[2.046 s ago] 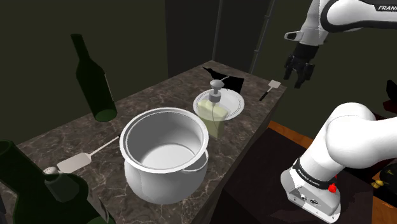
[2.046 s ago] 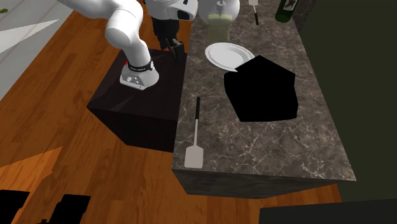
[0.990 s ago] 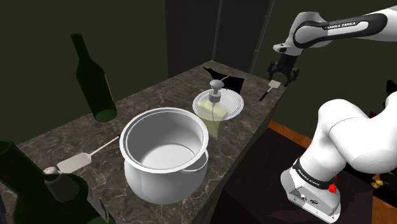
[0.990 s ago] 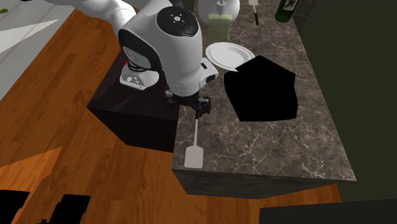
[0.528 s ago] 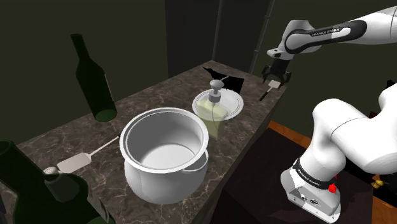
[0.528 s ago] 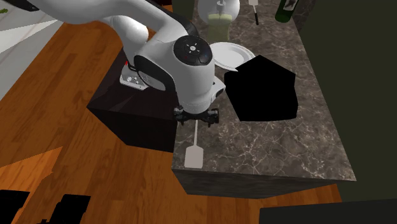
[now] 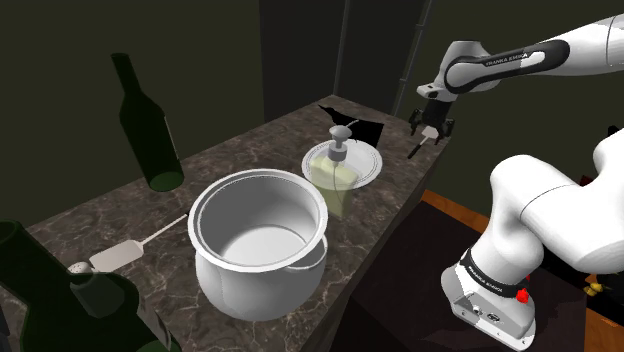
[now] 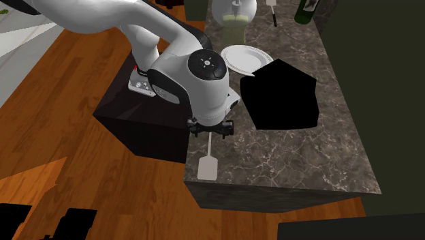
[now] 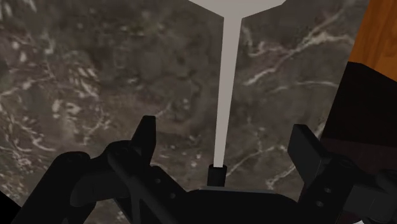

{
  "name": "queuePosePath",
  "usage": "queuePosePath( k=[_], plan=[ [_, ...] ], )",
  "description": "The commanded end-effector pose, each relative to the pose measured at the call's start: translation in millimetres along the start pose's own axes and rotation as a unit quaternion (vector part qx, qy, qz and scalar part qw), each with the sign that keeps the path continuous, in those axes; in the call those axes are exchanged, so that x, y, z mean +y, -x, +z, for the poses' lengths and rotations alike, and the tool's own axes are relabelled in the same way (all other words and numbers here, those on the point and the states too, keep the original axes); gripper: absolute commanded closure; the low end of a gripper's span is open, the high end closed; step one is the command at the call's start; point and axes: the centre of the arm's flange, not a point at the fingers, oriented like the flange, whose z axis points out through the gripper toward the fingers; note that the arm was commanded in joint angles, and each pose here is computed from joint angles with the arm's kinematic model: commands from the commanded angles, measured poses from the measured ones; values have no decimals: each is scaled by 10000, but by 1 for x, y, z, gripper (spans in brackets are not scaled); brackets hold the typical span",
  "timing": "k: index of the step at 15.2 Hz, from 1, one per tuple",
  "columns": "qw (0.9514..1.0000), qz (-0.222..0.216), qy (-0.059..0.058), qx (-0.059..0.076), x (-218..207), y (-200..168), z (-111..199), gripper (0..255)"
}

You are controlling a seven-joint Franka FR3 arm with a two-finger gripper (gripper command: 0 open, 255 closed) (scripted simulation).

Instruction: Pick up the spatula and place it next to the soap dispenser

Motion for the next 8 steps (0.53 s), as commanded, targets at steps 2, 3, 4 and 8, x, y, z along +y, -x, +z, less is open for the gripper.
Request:
queuePosePath(
  k=[2, 3, 4, 8],
  plan=[
    [10000, 0, 0, 0, 0, 0, 0, 0],
    [10000, 0, 0, 0, 0, 0, 0, 0],
    [10000, 0, 0, 0, 0, 0, 0, 255],
    [10000, 0, 0, 0, 0, 0, 0, 255]
  ],
)
